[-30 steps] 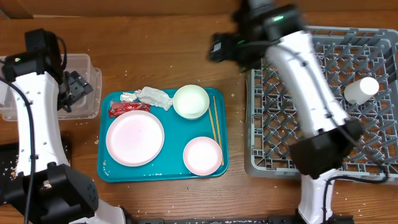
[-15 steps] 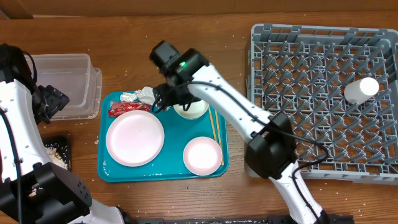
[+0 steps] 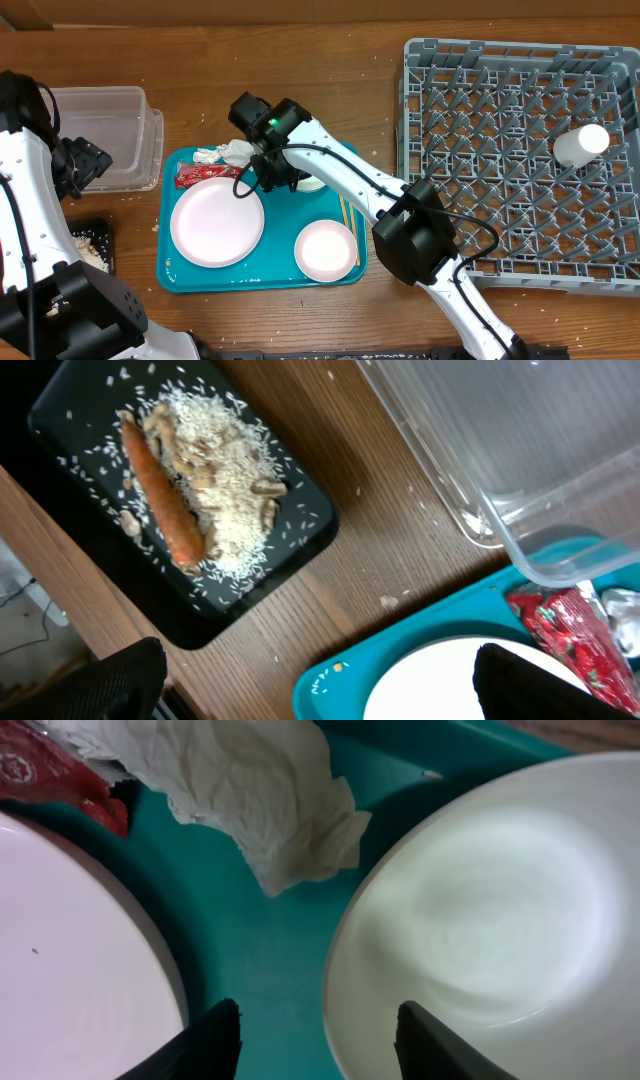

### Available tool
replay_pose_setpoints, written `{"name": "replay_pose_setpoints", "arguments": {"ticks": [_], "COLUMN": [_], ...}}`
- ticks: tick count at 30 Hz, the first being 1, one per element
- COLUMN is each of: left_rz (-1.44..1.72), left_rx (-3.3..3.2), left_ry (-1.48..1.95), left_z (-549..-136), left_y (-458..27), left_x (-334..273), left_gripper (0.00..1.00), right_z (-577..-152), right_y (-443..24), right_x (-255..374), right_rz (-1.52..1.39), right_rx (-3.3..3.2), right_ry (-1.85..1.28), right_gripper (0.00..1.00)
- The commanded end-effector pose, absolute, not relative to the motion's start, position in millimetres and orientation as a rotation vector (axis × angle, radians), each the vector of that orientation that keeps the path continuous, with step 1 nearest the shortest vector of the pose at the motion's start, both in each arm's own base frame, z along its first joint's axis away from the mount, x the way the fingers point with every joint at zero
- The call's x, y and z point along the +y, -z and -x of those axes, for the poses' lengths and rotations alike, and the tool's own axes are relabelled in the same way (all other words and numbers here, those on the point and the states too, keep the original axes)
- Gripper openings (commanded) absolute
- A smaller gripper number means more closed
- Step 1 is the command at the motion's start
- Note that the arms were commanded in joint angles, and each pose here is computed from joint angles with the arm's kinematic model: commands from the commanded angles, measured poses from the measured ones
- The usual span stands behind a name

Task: Sort waste into correct bins and load items into the dishwasher
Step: 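Move the right gripper back to the white bowl and grasp it, then lift the white bowl and set it in the dish rack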

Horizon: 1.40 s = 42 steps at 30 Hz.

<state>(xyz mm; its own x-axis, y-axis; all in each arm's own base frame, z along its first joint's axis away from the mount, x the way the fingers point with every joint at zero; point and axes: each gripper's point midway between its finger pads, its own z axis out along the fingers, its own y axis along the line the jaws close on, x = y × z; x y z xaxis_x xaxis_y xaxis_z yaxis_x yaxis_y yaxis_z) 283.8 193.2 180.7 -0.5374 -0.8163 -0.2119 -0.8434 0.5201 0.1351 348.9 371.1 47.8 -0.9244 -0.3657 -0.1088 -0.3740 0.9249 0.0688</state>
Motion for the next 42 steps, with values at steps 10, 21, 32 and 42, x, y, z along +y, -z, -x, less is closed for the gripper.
{"name": "replay_pose_setpoints", "arguments": {"ticks": [10, 21, 32, 42], "left_rz": [1.47, 1.47, 1.47, 1.468], "left_rx": [2.633, 2.633, 2.637, 2.634], "left_ry": [-0.271, -0.271, -0.236, -0.232], "left_z": [-287.4, -287.5, -289.3, -290.4], "left_y": [-176.7, -176.6, -176.0, -176.0], "left_x": [186.2, 186.1, 182.7, 182.8], "left_gripper": [1.0, 1.0, 1.0, 1.0], "right_z": [-339.4, -374.1, -452.3, -480.2], "right_y": [-36.2, -142.3, -265.2, -291.7], "right_x": [364.8, 349.1, 191.3, 55.3], "right_rz": [0.579, 0.433, -0.101, -0.145], "right_rx": [3.042, 2.925, 2.762, 2.458], "right_ry": [-0.123, -0.299, -0.678, -1.374], "right_gripper": [0.22, 0.04, 0.04, 0.04]}}
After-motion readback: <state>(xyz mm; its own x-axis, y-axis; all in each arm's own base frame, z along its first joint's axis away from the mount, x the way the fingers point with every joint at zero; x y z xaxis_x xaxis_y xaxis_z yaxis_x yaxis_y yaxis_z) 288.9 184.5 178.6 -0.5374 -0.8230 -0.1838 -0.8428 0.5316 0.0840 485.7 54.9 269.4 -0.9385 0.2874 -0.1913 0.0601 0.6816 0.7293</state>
